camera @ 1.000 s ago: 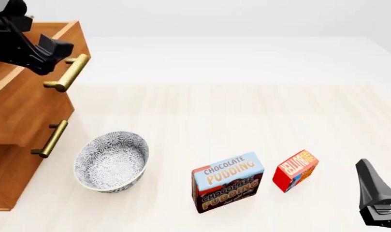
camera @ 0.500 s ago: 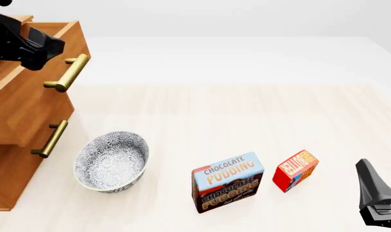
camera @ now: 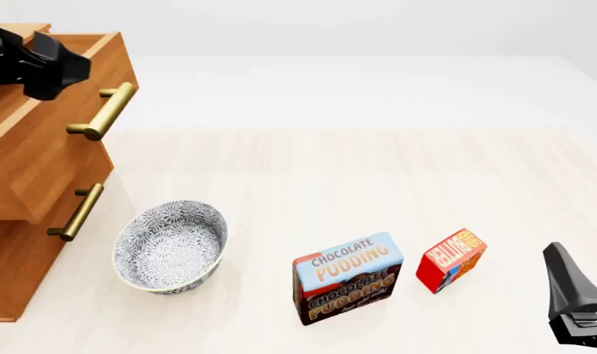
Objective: Put the butter at the back in the top drawer of the cabinet and close it.
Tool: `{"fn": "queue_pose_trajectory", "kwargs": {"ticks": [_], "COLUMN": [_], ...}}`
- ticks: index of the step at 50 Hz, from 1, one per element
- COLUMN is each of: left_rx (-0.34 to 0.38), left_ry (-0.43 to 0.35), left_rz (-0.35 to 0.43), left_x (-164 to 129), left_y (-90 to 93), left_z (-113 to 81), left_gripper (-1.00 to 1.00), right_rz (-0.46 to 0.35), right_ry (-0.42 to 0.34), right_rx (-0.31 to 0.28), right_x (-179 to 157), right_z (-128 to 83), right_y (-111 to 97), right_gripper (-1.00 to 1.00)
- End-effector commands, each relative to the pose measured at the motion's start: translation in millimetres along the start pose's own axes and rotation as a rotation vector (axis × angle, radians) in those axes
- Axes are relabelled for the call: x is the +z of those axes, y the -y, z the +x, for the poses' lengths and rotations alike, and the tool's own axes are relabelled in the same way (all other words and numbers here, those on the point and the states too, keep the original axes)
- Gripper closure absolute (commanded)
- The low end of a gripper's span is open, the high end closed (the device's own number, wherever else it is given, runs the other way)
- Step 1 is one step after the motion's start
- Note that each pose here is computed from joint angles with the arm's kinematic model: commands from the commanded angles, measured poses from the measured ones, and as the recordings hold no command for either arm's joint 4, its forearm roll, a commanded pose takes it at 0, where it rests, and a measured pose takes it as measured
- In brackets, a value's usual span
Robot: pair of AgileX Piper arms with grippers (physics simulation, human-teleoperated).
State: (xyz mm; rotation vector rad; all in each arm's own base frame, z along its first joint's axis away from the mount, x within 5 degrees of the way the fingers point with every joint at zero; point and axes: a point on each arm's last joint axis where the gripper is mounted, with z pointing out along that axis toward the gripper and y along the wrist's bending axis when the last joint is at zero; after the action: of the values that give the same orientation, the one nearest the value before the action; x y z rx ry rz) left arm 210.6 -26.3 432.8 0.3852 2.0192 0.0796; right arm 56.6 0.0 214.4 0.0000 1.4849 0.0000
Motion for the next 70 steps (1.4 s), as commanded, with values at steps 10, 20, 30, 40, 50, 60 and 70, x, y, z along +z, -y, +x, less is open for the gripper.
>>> {"fn": "queue_pose_trajectory", "kwargs": {"ticks": [10,20,30,40,50,60,70], "left_rx": [-0.082,-0.101,-0.121,-0.138,-0.155,-0.179,-0.195], "left_ry": [-0.074,-0.066,-0.059,-0.063,-0.072,-0.07,-0.09], "left_rz": [0.017,-0.019,-0.032,-0.042,-0.055,-0.06,-0.061], "left_x": [8.2,2.0,-2.1,-2.5,-2.5,-3.6,3.6], "left_y": [1.3,-5.9,-9.2,-11.4,-14.1,-15.3,-15.7], "left_z": [4.3,8.3,5.7,6.6,10.0,8.8,13.6], "left_gripper": [-1.0,-1.0,-1.0,-1.0,-1.0,-1.0,-1.0], "right_rz": [0.0,0.0,0.0,0.0,0.0,0.0,0.0], "right_ry": [0.0,0.0,0.0,0.0,0.0,0.0,0.0], "right_rx": [0.0,0.0,0.0,0.0,0.0,0.0,0.0], "right_x": [0.0,0.0,0.0,0.0,0.0,0.0,0.0], "right_z": [0.0,0.0,0.0,0.0,0.0,0.0,0.0], "right_y": [0.0,0.0,0.0,0.0,0.0,0.0,0.0], "right_gripper": [-1.0,-1.0,-1.0,-1.0,-1.0,-1.0,-1.0]}}
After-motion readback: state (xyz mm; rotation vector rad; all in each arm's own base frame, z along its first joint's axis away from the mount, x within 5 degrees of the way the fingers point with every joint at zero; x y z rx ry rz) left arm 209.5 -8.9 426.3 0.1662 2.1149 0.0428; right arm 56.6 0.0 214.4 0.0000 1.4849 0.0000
